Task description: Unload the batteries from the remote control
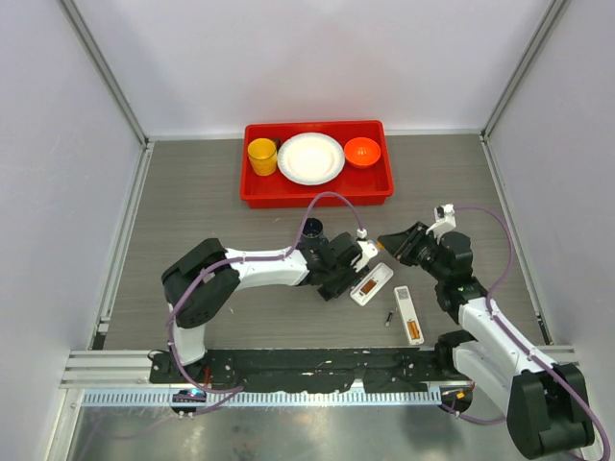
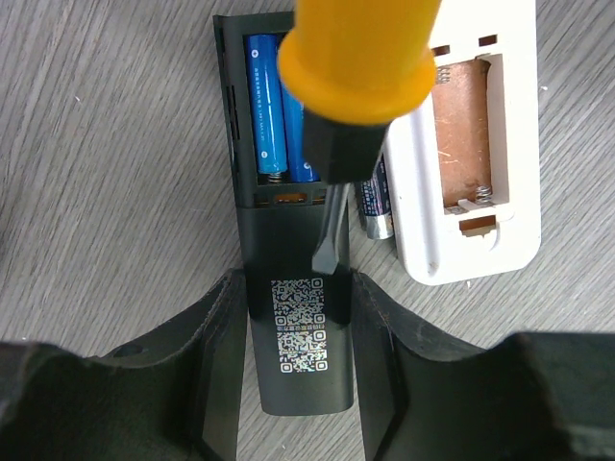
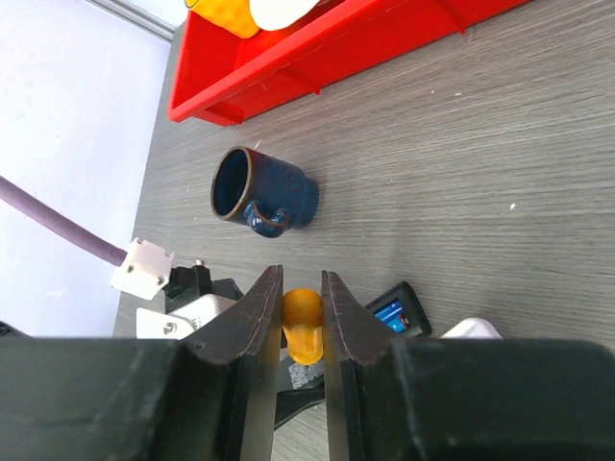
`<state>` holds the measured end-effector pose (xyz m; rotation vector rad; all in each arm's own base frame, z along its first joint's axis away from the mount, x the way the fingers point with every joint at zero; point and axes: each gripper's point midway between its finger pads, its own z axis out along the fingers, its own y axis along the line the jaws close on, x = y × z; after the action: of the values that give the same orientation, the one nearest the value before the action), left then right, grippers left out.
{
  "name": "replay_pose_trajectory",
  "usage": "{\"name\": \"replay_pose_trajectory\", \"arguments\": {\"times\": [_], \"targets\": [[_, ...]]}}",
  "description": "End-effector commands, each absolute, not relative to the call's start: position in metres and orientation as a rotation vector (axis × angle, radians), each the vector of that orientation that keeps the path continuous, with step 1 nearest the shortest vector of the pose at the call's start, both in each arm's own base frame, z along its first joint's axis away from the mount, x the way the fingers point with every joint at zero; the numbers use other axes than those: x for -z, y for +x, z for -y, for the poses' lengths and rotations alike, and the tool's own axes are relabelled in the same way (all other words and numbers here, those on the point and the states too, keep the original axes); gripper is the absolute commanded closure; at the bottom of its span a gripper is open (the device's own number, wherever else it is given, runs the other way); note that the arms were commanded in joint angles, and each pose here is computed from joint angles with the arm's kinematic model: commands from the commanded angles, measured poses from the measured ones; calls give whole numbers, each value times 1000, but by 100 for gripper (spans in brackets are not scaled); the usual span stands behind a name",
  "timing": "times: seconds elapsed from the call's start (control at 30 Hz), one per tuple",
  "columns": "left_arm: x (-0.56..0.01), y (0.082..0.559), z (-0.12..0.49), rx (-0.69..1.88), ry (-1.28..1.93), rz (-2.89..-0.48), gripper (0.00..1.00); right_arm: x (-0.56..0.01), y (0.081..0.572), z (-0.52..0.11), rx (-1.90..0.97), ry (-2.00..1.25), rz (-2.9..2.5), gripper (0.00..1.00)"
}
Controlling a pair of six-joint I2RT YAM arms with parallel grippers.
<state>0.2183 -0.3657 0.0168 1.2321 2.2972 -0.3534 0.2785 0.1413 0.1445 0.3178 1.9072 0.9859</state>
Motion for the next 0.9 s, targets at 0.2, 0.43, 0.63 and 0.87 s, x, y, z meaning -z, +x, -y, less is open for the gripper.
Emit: {"name": "replay_pose_trajectory", "arguments": {"times": [0.2, 0.43, 0.63, 0.87], "targets": [[-10, 213, 331, 284, 1172, -2321, 59, -162, 283, -134, -881, 211, -1885, 99], [-112, 223, 345, 502, 958, -2093, 20, -180, 275, -142, -935, 147, -1855, 99], [-178, 218, 374, 742, 935, -1973, 16, -204, 261, -152, -1039, 99, -1784, 99], [-181, 217, 416, 883, 1020, -1976, 14, -241, 243, -159, -1152, 73, -1675, 99]]}}
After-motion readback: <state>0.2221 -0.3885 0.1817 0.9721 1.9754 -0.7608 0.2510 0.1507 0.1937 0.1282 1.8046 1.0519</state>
